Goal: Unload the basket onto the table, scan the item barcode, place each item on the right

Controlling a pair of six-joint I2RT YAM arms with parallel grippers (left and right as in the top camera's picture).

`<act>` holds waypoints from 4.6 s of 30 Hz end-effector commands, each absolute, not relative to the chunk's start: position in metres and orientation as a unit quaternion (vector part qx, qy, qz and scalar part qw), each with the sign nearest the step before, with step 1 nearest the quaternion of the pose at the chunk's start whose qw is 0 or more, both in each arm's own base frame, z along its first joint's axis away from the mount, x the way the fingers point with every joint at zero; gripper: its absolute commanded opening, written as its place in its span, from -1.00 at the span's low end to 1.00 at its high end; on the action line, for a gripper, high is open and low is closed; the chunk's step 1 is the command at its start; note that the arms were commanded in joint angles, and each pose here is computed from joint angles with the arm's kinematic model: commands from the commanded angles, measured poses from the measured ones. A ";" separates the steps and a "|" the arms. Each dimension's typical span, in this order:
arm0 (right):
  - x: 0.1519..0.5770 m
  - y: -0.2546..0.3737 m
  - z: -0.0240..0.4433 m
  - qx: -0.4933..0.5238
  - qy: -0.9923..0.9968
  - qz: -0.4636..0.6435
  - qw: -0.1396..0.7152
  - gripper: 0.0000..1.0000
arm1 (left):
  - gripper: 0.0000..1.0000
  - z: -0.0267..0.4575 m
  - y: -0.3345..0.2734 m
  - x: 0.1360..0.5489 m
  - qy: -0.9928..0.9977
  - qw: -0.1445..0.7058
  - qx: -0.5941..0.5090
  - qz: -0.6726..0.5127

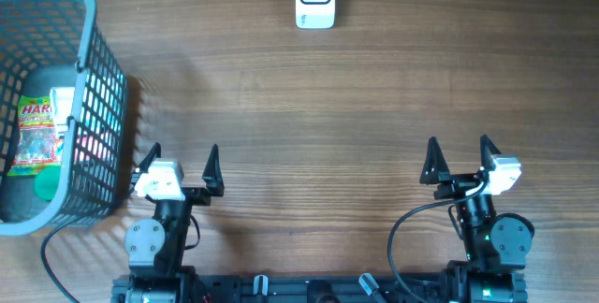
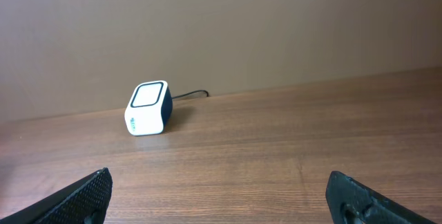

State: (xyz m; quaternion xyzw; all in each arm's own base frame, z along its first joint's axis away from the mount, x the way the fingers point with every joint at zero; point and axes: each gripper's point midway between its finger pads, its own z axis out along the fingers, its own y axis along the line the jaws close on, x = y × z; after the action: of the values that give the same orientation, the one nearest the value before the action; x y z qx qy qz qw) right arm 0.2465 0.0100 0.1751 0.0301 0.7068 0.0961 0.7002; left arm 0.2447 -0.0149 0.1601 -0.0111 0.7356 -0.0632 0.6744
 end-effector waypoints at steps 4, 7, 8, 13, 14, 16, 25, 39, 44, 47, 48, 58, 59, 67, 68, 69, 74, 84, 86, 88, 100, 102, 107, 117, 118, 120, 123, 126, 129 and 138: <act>0.247 0.008 0.176 0.037 0.705 0.094 0.702 1.00 | 1.00 0.158 -0.016 0.245 0.735 0.675 -0.007 -0.064; 0.247 0.008 0.176 0.037 0.705 0.094 0.702 0.99 | 1.00 0.158 -0.016 0.245 0.735 0.675 -0.007 -0.064; 0.247 0.008 0.176 0.037 0.705 0.094 0.702 0.99 | 1.00 0.158 -0.016 0.245 0.735 0.675 -0.007 -0.064; 0.247 0.008 0.176 0.037 0.705 0.094 0.702 1.00 | 1.00 0.158 -0.016 0.245 0.735 0.675 -0.007 -0.065; 0.247 0.008 0.176 0.037 0.705 0.094 0.702 0.99 | 1.00 0.158 -0.016 0.245 0.735 0.675 -0.007 -0.064; 0.247 0.008 0.176 0.037 0.705 0.094 0.702 1.00 | 1.00 0.158 -0.016 0.245 0.735 0.675 -0.007 -0.065; 0.247 0.008 0.176 0.037 0.705 0.094 0.702 0.99 | 1.00 0.158 -0.016 0.245 0.735 0.675 -0.007 -0.064; 0.247 0.008 0.176 0.037 0.705 0.094 0.702 0.99 | 1.00 0.158 -0.016 0.245 0.735 0.675 -0.007 -0.064; 0.247 0.008 0.176 0.037 0.705 0.094 0.702 0.99 | 1.00 0.158 -0.016 0.245 0.735 0.675 -0.007 -0.064; 0.247 0.008 0.176 0.037 0.705 0.094 0.702 0.99 | 1.00 0.158 -0.016 0.245 0.735 0.675 -0.007 -0.064; 0.247 0.008 0.176 0.037 0.705 0.094 0.702 0.99 | 1.00 0.158 -0.016 0.245 0.735 0.675 -0.007 -0.065; 0.247 0.008 0.176 0.037 0.705 0.094 0.702 1.00 | 1.00 0.158 -0.016 0.245 0.735 0.675 -0.007 -0.064; 0.247 0.008 0.176 0.037 0.705 0.094 0.702 0.99 | 1.00 0.158 -0.016 0.245 0.735 0.675 -0.007 -0.064; 0.247 0.008 0.176 0.037 0.705 0.094 0.702 1.00 | 1.00 0.158 -0.016 0.245 0.735 0.675 -0.007 -0.064; 0.247 0.008 0.176 0.037 0.705 0.094 0.702 0.99 | 1.00 0.158 -0.016 0.245 0.735 0.675 -0.007 -0.064; 0.247 0.008 0.176 0.037 0.705 0.094 0.702 0.99 | 1.00 0.158 -0.016 0.245 0.735 0.675 -0.007 -0.064; 0.247 0.008 0.176 0.037 0.705 0.094 0.702 0.99 | 1.00 0.158 -0.016 0.245 0.735 0.675 -0.007 -0.064; 0.247 0.008 0.176 0.037 0.705 0.094 0.702 0.99 | 1.00 0.158 -0.016 0.245 0.735 0.675 -0.007 -0.064; 0.247 0.008 0.176 0.037 0.705 0.094 0.702 0.99 | 1.00 0.158 -0.016 0.245 0.735 0.675 -0.007 -0.065; 0.247 0.008 0.176 0.037 0.705 0.094 0.702 0.99 | 1.00 0.158 -0.016 0.245 0.735 0.675 -0.007 -0.064; 0.247 0.008 0.176 0.037 0.705 0.094 0.702 1.00 | 1.00 0.190 -0.046 0.237 0.707 0.691 0.041 -0.143; 0.247 0.008 0.176 0.037 0.705 0.094 0.702 1.00 | 1.00 0.202 -0.046 0.233 0.706 0.691 0.031 -0.153; 0.247 0.008 0.176 0.037 0.705 0.094 0.702 1.00 | 1.00 0.234 -0.046 0.220 0.704 0.693 0.030 -0.156; 0.247 0.008 0.176 0.037 0.705 0.094 0.702 1.00 | 1.00 0.294 -0.045 0.218 0.725 0.670 0.025 -0.156; 0.247 0.008 0.176 0.036 0.705 0.094 0.702 0.99 | 1.00 0.298 -0.045 0.220 0.728 0.668 0.024 -0.156; 0.247 0.008 0.176 0.037 0.705 0.094 0.702 1.00 | 1.00 0.308 -0.045 0.226 0.736 0.658 0.022 -0.156; 0.247 0.008 0.176 0.037 0.705 0.094 0.702 0.99 | 1.00 0.322 -0.046 0.235 0.747 0.646 0.020 -0.156; 0.247 0.008 0.176 0.037 0.705 0.094 0.702 0.99 | 1.00 0.349 -0.056 0.239 0.740 0.647 0.042 -0.178; 0.247 0.008 0.176 0.037 0.705 0.094 0.702 0.99 | 1.00 0.352 -0.070 0.234 0.733 0.643 0.071 -0.209; 0.247 0.008 0.176 0.037 0.705 0.094 0.702 0.99 | 1.00 0.362 -0.078 0.231 0.716 0.653 0.097 -0.226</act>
State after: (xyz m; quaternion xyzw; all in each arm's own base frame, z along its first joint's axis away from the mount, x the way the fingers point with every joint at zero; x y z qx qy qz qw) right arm 0.2465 0.0100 0.1748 0.0302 0.7073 0.0961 0.6997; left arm 0.2348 -0.0747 0.3496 0.0841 0.7296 -0.2174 0.6429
